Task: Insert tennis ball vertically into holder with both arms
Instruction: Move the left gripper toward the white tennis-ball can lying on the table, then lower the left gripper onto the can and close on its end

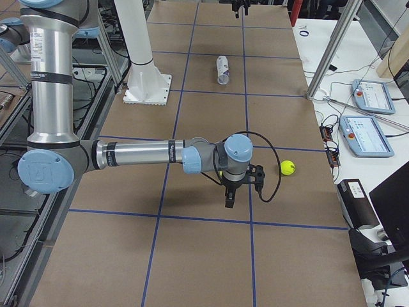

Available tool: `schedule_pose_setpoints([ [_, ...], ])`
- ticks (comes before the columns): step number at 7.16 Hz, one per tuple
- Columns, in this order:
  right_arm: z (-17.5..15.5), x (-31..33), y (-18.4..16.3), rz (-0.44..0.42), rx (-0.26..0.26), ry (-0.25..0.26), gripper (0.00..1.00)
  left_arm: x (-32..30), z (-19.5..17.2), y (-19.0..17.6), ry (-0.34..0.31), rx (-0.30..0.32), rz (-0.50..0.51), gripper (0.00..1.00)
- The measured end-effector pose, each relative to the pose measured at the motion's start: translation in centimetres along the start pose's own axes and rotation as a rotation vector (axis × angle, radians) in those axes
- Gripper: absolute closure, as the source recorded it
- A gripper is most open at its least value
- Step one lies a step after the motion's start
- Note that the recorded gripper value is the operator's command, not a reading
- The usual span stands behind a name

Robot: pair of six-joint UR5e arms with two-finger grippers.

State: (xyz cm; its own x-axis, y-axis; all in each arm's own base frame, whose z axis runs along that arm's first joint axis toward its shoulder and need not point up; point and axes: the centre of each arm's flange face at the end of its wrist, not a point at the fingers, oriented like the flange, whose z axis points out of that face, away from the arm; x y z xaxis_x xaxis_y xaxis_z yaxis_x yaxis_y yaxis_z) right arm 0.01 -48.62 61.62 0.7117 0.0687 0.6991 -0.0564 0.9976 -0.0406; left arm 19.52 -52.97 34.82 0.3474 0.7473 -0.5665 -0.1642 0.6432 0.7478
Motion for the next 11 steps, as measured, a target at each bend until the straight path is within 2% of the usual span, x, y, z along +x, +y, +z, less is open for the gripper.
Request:
schedule_pose_setpoints([
  [3, 0.0, 0.0, 0.0, 0.001, 0.000, -0.002, 0.01, 4.9, 4.8, -3.2, 0.042, -0.003, 0.095, 0.01],
  [5, 0.0, -0.1, 0.0, -0.001, 0.000, -0.002, 0.01, 9.4, 8.0, -5.5, 0.074, 0.006, 0.194, 0.01],
  [8, -0.1, -0.1, -0.1, -0.003, 0.001, -0.002, 0.01, 14.4, 14.3, -7.5, 0.046, 0.007, 0.406, 0.00],
  [11, -0.1, -0.1, -0.1, -0.003, 0.001, -0.003, 0.01, 17.7, 19.0, -8.2, 0.088, -0.030, 0.464, 0.00],
])
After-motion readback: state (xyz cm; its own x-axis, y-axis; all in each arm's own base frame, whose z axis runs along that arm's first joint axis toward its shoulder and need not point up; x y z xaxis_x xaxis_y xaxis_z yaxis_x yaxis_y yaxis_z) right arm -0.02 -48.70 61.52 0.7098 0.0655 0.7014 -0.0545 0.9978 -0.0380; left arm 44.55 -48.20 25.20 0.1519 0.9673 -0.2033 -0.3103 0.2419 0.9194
